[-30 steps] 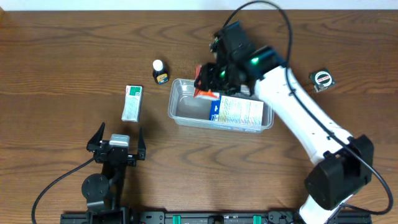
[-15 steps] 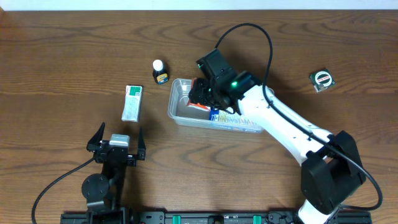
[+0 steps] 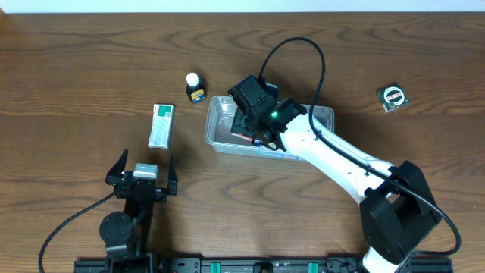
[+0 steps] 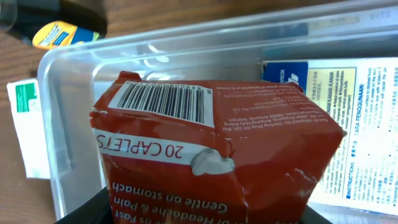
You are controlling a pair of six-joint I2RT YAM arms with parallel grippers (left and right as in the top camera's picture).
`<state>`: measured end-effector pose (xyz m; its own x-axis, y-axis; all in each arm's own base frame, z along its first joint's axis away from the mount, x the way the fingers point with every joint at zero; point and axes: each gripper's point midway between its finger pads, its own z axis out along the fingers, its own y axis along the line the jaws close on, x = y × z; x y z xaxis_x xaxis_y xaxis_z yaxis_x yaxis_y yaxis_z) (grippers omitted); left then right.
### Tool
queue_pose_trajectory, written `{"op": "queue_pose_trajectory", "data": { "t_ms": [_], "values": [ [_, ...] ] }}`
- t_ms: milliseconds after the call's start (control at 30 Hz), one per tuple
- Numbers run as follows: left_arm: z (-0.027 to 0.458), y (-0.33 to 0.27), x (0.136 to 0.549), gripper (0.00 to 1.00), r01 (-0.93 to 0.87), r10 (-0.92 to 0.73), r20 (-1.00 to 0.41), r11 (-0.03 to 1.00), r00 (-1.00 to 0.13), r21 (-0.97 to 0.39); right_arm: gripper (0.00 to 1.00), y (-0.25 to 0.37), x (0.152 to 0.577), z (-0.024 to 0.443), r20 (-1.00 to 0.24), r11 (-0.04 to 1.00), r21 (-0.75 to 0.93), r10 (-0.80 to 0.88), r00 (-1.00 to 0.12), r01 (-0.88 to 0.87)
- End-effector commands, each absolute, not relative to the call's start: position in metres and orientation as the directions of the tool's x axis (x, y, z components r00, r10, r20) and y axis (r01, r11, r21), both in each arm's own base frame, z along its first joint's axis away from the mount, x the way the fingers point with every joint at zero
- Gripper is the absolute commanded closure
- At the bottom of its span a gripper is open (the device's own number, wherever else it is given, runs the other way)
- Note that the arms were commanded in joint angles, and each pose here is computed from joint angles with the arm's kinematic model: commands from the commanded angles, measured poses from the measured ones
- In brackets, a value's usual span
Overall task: Pack container
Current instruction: 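Lower the red box into the container's left side and release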
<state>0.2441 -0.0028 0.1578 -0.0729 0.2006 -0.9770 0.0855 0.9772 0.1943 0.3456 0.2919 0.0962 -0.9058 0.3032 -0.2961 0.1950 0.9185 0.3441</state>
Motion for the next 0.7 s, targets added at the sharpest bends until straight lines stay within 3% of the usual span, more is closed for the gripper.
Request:
{"op": "queue_pose_trajectory", "data": {
  "t_ms": [0,333,667],
  "values": [
    [0.142,-0.003,0.244,0.02,0.094,0.182,-0.976,0.981,-0.117,0.171,0.66,0.293,0.345,0.081,-0.294,0.924,0.316,0.313,-0.903,0.217],
    [0.142,-0.003,0.244,0.02,0.094,0.182,-0.976,0.981,-0.117,0.171,0.66,0.307,0.343,0.047,-0.229,0.926,0.317,0.282,-0.932,0.202],
    [0.142,-0.003,0.244,0.02,0.094,0.182,-0.976,0.981,-0.117,0.171,0.65,0.309,0.344,0.045,-0.235,0.929,0.320,0.267,-0.935,0.185]
  ]
}}
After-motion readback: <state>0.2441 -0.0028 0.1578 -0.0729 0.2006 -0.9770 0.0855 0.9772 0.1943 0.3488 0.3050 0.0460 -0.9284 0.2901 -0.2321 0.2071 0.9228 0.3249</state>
